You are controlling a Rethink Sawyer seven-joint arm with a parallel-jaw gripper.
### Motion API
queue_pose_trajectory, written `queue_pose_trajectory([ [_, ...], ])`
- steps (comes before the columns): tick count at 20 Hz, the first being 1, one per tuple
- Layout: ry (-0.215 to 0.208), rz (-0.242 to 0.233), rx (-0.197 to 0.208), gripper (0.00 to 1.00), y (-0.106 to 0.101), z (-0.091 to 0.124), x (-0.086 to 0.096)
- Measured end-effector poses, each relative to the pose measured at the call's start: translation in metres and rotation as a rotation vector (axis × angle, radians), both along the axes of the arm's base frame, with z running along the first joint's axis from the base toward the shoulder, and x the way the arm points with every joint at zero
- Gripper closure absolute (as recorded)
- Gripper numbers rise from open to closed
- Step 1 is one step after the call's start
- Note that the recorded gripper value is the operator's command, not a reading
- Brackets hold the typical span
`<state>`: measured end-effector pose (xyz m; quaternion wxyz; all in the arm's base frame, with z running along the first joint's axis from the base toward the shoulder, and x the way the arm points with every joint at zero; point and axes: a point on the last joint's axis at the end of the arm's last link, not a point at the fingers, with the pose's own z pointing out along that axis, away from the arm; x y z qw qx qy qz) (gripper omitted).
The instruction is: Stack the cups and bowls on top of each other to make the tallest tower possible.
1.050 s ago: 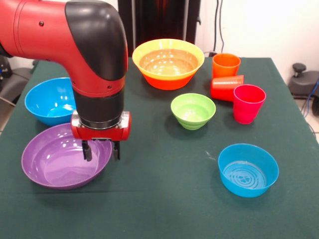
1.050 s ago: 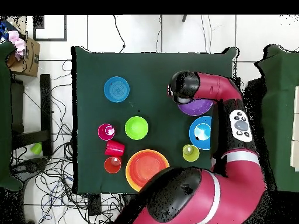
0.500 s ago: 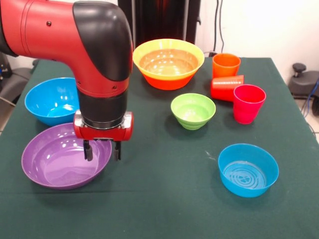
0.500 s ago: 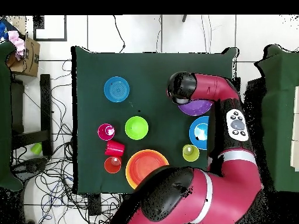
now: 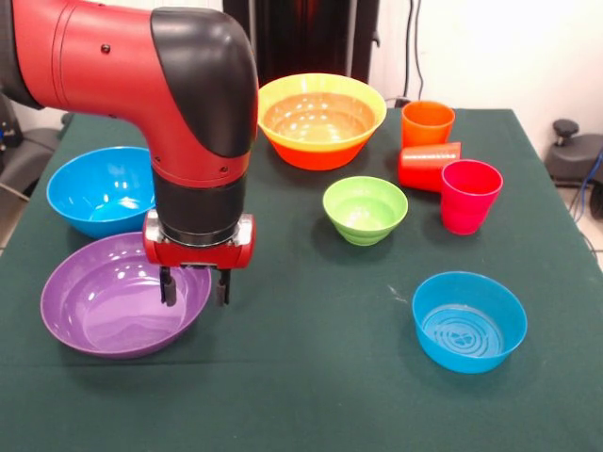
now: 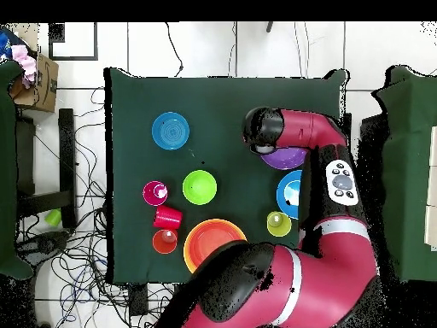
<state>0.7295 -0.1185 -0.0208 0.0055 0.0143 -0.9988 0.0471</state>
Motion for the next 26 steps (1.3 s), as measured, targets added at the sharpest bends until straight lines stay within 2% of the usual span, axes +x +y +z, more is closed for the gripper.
queue_pose_trajectory([
  [7,0.012,-0.005,-0.001,0.00,-0.003,-0.013,-0.007],
  [10,0.011,-0.007,-0.007,0.00,-0.006,-0.025,-0.013],
  [11,0.011,-0.007,-0.009,1.00,-0.007,-0.028,-0.015],
  [14,0.009,-0.009,-0.010,1.00,-0.008,-0.028,-0.015],
  [19,-0.011,-0.019,-0.018,1.00,-0.014,-0.014,-0.008],
  [26,-0.017,-0.035,-0.016,1.00,-0.017,-0.008,-0.005],
])
